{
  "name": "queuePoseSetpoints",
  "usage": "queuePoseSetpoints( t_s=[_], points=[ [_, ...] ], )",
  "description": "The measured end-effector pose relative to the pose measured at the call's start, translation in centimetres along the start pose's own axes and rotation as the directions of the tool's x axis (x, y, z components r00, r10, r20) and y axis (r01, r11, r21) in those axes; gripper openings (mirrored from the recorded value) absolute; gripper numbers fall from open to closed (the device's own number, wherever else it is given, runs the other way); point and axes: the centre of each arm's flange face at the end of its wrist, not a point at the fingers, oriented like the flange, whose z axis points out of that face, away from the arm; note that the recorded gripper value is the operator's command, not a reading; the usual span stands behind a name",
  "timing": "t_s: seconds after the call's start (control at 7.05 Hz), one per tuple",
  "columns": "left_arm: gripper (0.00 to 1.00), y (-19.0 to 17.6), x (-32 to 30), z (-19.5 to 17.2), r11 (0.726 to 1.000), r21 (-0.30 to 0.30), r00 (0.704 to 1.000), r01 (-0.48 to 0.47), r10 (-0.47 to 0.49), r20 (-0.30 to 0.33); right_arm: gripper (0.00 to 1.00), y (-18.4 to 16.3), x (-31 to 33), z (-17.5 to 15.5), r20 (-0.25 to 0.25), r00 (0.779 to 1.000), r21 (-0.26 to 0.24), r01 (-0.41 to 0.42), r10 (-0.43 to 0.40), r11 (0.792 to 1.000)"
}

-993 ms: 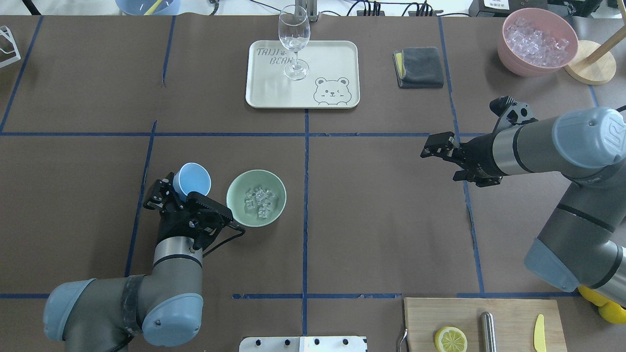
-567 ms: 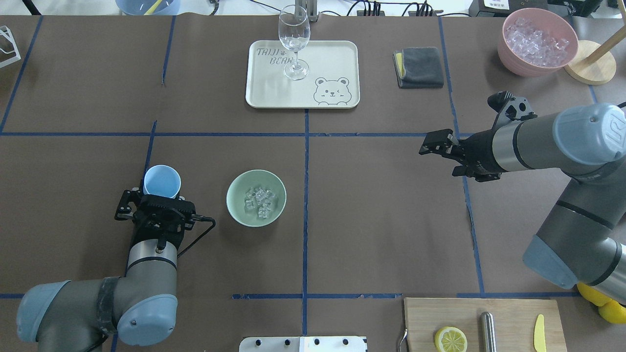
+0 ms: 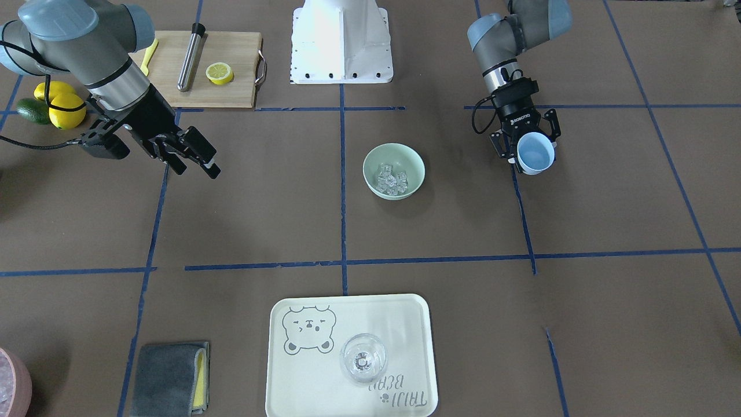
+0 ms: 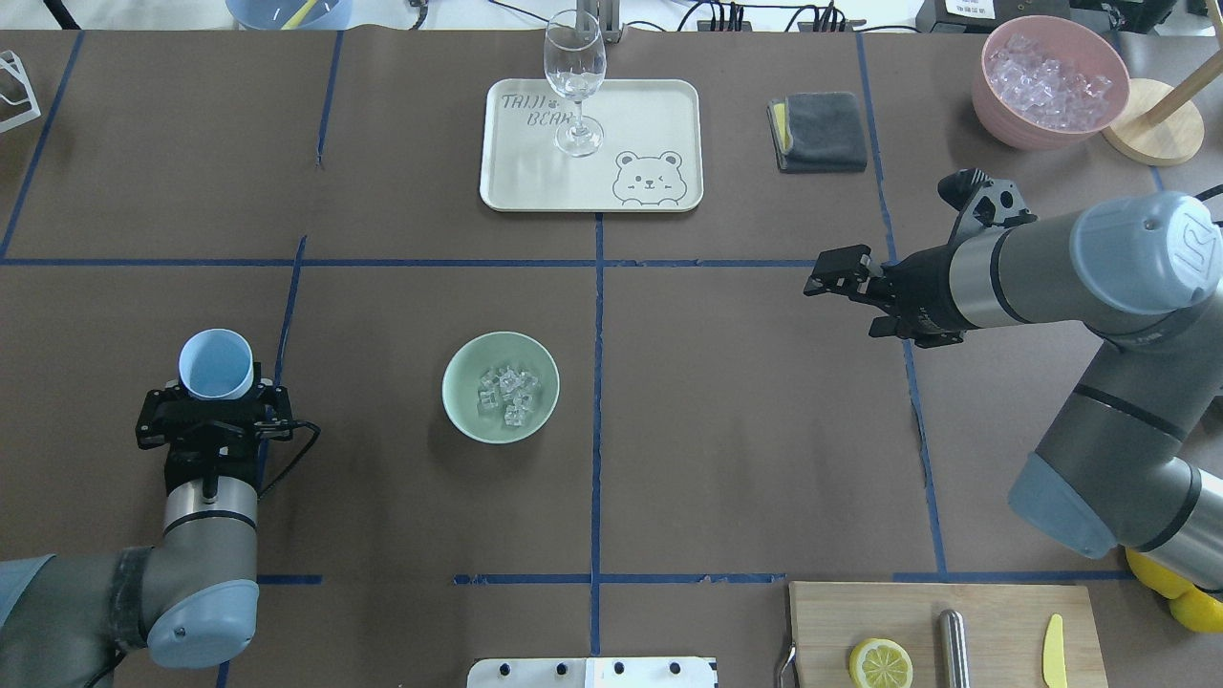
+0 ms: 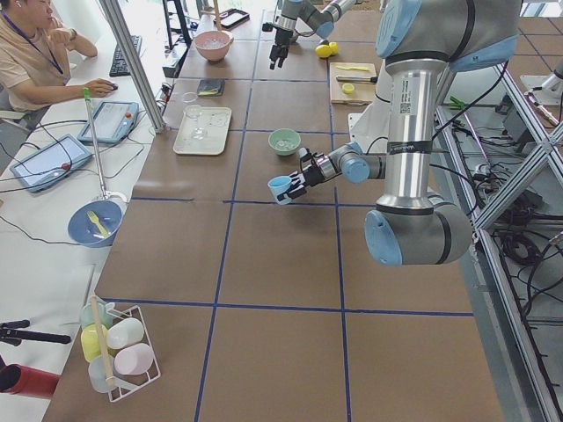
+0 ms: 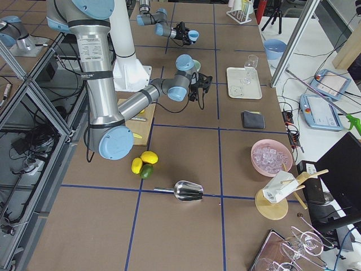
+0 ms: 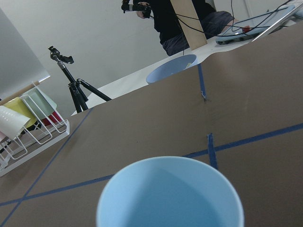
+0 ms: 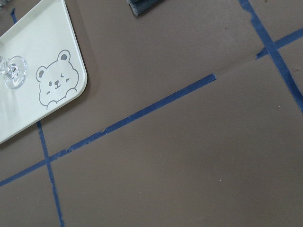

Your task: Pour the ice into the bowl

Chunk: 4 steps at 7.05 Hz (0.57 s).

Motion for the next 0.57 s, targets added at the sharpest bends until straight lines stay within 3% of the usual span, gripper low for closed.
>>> queuePoseSetpoints(
  t_s=[0.57],
  points=[
    [0.00,1.9,-5.0,2.5,0.973,0.078,0.975,0.218,-0.220,0.013,1.00,0.0,-0.2,0.1,0.001,1.000,0.001,0.001,-0.001,1.000]
  ],
)
